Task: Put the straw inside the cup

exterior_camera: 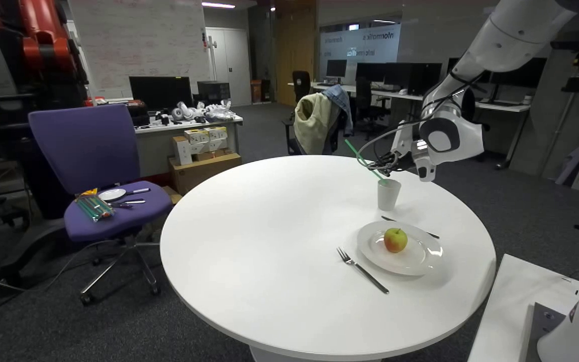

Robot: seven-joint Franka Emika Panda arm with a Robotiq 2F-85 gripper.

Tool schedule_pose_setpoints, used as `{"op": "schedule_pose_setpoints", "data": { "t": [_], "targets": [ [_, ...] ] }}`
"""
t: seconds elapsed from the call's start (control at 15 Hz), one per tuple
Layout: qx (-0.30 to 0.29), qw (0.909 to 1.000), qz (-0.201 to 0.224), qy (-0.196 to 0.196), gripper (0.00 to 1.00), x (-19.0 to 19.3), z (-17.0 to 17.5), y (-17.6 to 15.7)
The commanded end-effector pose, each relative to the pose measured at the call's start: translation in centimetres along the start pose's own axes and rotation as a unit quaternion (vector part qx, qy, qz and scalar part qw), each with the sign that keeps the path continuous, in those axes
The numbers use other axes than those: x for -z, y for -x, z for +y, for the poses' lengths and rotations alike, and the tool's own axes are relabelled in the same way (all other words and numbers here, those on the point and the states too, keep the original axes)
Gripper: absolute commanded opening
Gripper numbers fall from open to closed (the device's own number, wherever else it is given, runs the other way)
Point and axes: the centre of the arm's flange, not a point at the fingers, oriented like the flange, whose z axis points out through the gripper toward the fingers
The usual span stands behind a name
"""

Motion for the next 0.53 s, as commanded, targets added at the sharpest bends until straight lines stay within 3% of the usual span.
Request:
{"op": "schedule_pose_setpoints", "data": {
  "t": [0.0,0.47],
  "targets": [
    [-0.001,0.9998,-0.017,-0.006,0.00,3.2,-1.3,-0.2],
    [-0.018,0.9987,-0.046,-0.013,0.00,3.6,-3.9,-1.9]
  ]
}}
